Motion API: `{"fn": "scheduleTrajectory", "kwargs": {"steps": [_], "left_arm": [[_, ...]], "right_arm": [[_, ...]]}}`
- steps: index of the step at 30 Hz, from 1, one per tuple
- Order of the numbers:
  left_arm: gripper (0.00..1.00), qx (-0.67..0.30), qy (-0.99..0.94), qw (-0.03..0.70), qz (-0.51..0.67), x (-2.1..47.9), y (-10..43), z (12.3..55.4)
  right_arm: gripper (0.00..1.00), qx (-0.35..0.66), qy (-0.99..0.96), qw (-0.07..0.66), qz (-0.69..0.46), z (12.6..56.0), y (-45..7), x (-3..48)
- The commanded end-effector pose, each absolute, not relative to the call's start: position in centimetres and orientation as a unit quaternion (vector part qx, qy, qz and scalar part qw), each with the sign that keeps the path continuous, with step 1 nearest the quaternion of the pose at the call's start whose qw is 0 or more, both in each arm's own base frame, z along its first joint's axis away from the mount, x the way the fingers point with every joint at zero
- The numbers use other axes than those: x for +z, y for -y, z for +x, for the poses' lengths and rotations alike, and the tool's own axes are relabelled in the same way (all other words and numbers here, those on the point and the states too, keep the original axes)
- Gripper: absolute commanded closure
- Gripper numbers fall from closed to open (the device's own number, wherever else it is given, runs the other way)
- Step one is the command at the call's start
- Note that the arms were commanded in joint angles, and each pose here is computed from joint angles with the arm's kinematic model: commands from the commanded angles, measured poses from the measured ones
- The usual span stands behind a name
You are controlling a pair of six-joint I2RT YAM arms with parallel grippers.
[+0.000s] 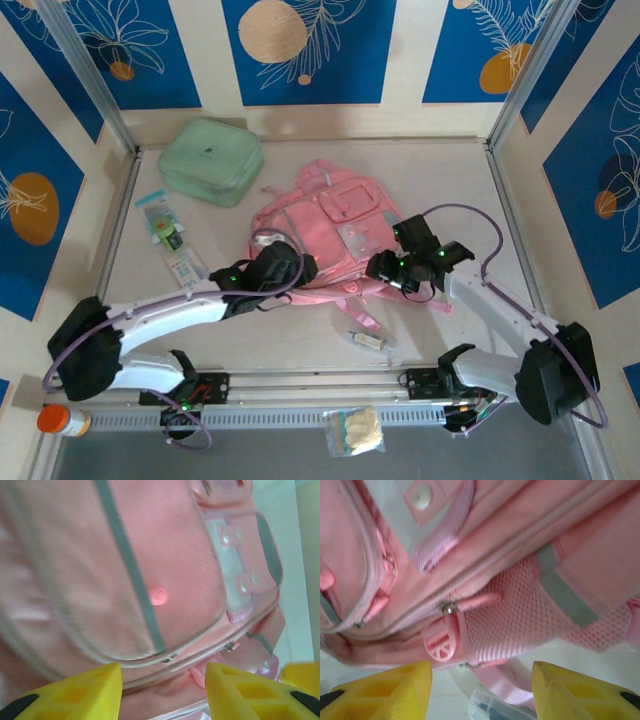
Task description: Pack the student bag
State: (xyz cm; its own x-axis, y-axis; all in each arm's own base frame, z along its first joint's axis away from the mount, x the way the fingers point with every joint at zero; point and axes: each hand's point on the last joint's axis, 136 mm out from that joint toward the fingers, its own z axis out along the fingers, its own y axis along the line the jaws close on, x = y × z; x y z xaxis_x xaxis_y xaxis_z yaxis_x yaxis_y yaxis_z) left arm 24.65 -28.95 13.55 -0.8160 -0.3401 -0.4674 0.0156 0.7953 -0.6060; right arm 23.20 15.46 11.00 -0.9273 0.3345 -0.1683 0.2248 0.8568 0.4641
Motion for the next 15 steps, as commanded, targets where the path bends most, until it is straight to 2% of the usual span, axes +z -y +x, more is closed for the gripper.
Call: {"fn": "scheduleTrajectory", "kwargs": {"steps": [1,8,15], "left_arm": [[0.54,-0.324,-0.903,0.282,-0.035,14.1,32.0,24.2],[0.56,-0.311,-0.913,0.265,-0.013,12.2,33.0,23.5],[0.62,-0.295,-0.923,0.248,0.010,10.6,33.1,22.2]], "right_arm": [[0.44,0.269,-0.941,0.107,0.173,25.0,-16.9,12.1],[0.46,0.266,-0.932,0.099,0.226,27.7,-16.7,10.5],[0.54,0.269,-0.926,0.099,0.245,29.8,-16.3,9.2]]}}
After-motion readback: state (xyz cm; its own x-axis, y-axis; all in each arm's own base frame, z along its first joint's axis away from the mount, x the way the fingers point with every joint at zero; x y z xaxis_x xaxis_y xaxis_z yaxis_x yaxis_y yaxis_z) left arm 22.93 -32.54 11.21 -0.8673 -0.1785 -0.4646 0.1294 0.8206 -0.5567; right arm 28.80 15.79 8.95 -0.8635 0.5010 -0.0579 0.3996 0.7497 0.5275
